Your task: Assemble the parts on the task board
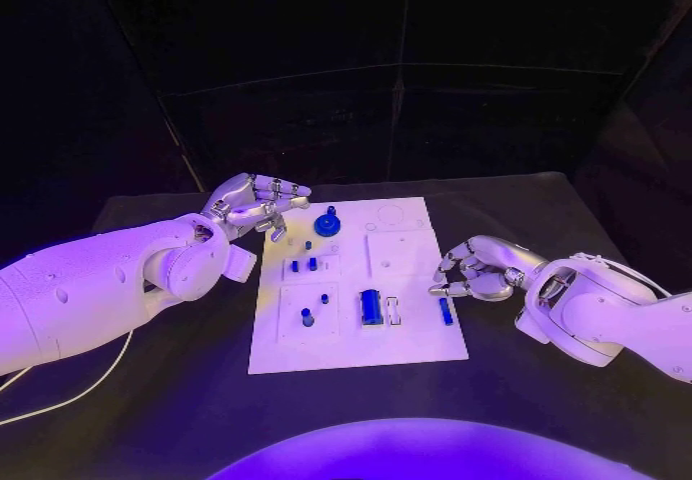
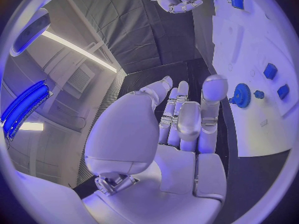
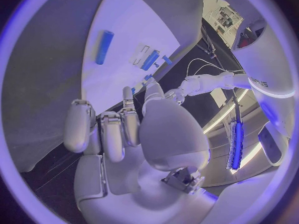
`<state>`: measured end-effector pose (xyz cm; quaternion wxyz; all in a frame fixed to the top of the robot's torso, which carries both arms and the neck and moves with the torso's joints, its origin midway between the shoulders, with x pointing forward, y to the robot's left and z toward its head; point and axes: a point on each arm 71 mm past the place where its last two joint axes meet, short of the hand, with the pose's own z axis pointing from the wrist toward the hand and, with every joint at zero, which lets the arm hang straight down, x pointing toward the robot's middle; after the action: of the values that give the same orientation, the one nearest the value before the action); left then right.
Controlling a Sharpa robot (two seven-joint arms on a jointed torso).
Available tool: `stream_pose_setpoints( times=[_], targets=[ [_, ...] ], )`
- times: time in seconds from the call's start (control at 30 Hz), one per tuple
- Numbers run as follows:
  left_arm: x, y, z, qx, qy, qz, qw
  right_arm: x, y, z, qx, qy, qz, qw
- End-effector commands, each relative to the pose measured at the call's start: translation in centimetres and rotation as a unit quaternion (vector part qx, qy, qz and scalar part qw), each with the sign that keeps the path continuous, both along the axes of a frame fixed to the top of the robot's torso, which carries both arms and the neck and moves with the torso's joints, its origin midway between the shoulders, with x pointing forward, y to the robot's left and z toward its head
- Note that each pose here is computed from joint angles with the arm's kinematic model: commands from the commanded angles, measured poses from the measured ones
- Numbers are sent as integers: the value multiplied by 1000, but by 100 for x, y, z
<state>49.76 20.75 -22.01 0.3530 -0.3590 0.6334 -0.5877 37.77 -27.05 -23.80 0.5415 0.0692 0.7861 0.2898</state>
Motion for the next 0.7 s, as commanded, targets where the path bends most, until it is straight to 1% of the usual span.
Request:
stream_pose_setpoints(
  times=[0.03, 0.17, 0.37, 0.47, 0.7],
  targets=[
    [-16, -19, 5, -4, 1, -4, 1000, -5, -127, -3, -29, 10, -64, 997],
    [-38, -32, -4, -4, 2, -6, 1000, -28, -223, -7, -78, 7, -79, 994],
    [-48, -41, -10, -4, 3, -8, 1000, -15, -242, -37, -113, 3, -80, 990],
    [-50, -38, -16, -4, 3, -8, 1000, -37, -213, -94, -123, 5, -74, 990],
    [-54, -33, -25, -3, 4, -8, 1000, -38, -145, -198, -137, 8, -64, 988]
  ],
)
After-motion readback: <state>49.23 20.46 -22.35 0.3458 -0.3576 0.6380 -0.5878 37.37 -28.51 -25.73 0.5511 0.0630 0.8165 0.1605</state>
